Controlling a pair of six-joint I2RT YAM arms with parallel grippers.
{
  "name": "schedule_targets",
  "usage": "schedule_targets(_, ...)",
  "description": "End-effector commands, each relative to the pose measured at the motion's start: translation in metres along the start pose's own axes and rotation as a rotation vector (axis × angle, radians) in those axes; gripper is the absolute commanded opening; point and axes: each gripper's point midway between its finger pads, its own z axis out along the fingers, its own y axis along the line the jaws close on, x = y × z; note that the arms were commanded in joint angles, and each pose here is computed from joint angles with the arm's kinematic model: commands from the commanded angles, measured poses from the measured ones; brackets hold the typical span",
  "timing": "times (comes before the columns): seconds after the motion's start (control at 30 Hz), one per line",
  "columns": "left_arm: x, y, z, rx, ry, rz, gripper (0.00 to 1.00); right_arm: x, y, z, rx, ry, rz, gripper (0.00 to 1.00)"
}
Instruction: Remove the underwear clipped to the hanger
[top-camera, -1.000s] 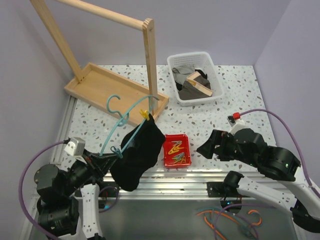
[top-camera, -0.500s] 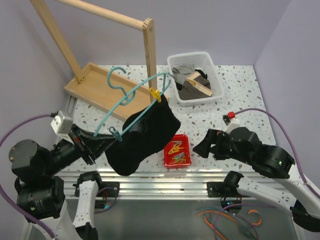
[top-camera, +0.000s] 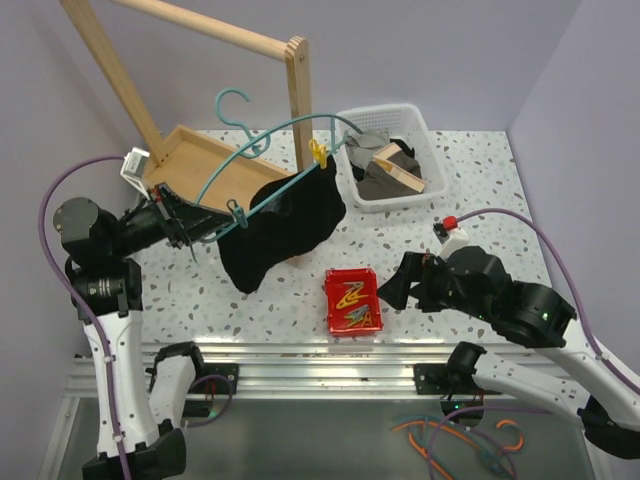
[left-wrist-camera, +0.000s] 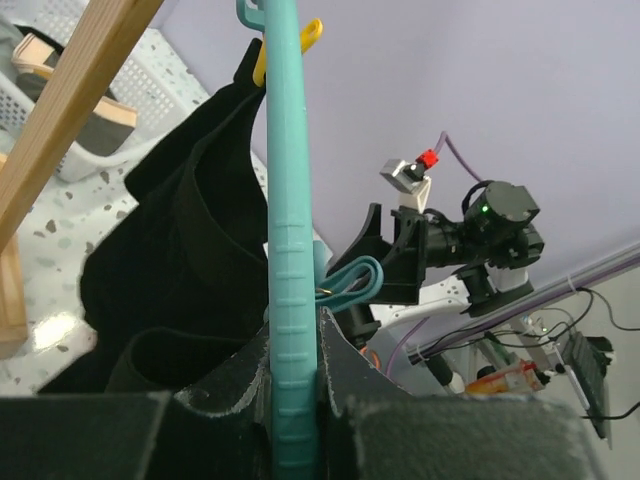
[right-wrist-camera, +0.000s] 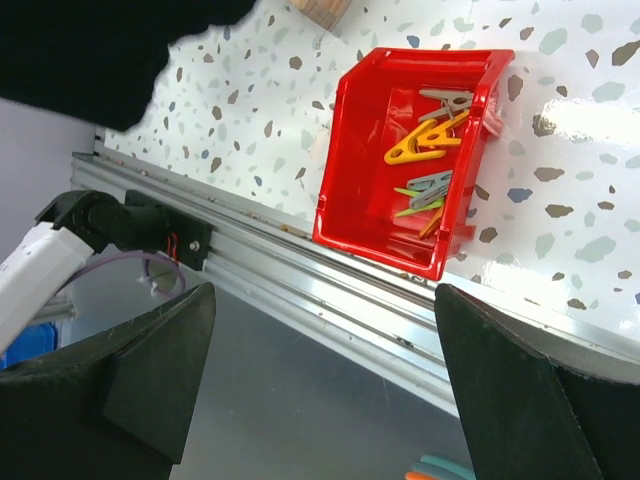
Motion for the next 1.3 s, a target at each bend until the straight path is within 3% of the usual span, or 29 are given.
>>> schedule_targets(0.0, -0.012, -0.035, -0.001, 0.110, 0.028, 0.106, 0.00, -0.015, 0.014, -0.002, -0.041, -0.042, -0.021, 0.94)
schedule_targets(0.17, -0.044, -0.027, 0.014, 0.113, 0.053, 0.077, 0.00, -0.013, 0.017, 0.006, -0.042, -0.023, -0.048, 0.95)
schedule_targets(0.23, -0.059, -0.041, 0.020, 0.131, 0.054, 0.108, 0.00, -0.014, 0.020, 0.010, -0.055, -0.028, -0.046, 0.95)
schedule_targets(0.3, -0.064, -0.032, 0.041, 0.121, 0.096, 0.029, 0.00, -0.013, 0.021, 0.014, -0.064, -0.024, -0.046, 0.95)
schedule_targets(0.43, -0.074, -0.056, 0.075, 0.202, 0.077, 0.087, 0.00, -0.015, 0.024, 0.017, -0.077, -0.035, -0.053, 0.95)
schedule_targets(0.6, -0.045, -0.074, 0.085, 0.283, 0.145, 0.138, 0.00, -0.025, 0.024, 0.004, -0.085, -0.089, -0.050, 0.95)
schedule_targets(0.83, 0.019, -0.017, 0.089, 0.113, 0.191, 0.229, 0.00, -0.021, 0.007, -0.023, -0.074, -0.117, -0.041, 0.94)
schedule_targets(1.0, 0.066, -0.017, 0.091, 0.112, 0.194, 0.326, 0.00, -0.014, -0.001, -0.031, -0.068, -0.108, -0.021, 0.94)
schedule_targets(1.1, 0.095, 0.004, 0.095, 0.029, 0.215, 0.356, 0.00, -0.012, -0.003, -0.032, -0.068, -0.106, -0.006, 0.93)
schedule_targets(1.13, 0.093, 0.019, 0.098, -0.063, 0.181, 0.377, 0.00, -0.011, -0.003, -0.032, -0.068, -0.101, -0.005, 0.93)
schedule_targets(1.2, 0.095, 0.017, 0.093, -0.098, 0.147, 0.429, 0.00, -0.012, -0.002, -0.034, -0.070, -0.105, -0.003, 0.92)
schedule_targets(1.27, 0.078, 0.015, 0.085, -0.152, 0.038, 0.463, 0.00, -0.015, -0.002, -0.036, -0.071, -0.112, -0.002, 0.92)
